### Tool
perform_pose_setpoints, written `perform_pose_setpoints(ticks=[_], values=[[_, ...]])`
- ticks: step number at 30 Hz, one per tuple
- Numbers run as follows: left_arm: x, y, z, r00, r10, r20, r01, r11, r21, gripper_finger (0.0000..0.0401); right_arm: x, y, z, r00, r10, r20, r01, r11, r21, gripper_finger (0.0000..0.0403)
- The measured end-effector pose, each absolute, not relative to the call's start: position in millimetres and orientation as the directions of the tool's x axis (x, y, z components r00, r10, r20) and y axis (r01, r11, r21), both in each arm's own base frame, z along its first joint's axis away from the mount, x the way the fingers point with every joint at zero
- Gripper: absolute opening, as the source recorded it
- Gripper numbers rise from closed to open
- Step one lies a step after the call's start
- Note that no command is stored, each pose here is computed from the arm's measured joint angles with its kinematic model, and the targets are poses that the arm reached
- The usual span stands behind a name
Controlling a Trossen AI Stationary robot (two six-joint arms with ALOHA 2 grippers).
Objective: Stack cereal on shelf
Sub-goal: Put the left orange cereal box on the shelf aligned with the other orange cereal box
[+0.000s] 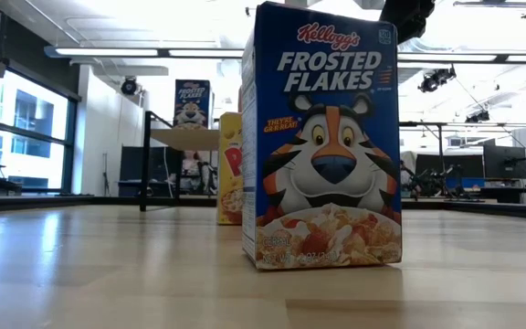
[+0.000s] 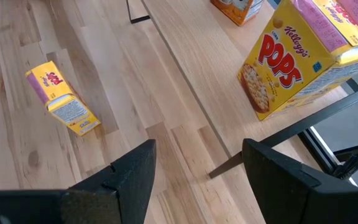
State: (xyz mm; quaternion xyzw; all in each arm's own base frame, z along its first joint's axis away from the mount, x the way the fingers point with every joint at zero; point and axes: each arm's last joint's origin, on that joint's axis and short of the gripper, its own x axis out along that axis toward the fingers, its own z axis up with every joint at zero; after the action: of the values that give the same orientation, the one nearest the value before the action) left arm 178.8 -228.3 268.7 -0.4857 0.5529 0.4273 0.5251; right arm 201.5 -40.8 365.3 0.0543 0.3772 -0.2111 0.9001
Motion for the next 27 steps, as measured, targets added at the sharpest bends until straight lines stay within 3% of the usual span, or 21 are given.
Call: perform_pose_setpoints(ticks=[27], values=[[188, -237, 246, -0.030, -0.032, -0.999, -0.988, 0.155, 0.025, 0.0207, 201, -41, 365, 0.626, -0.339, -0.702, 0.421, 0.905, -0.062, 0.0232]])
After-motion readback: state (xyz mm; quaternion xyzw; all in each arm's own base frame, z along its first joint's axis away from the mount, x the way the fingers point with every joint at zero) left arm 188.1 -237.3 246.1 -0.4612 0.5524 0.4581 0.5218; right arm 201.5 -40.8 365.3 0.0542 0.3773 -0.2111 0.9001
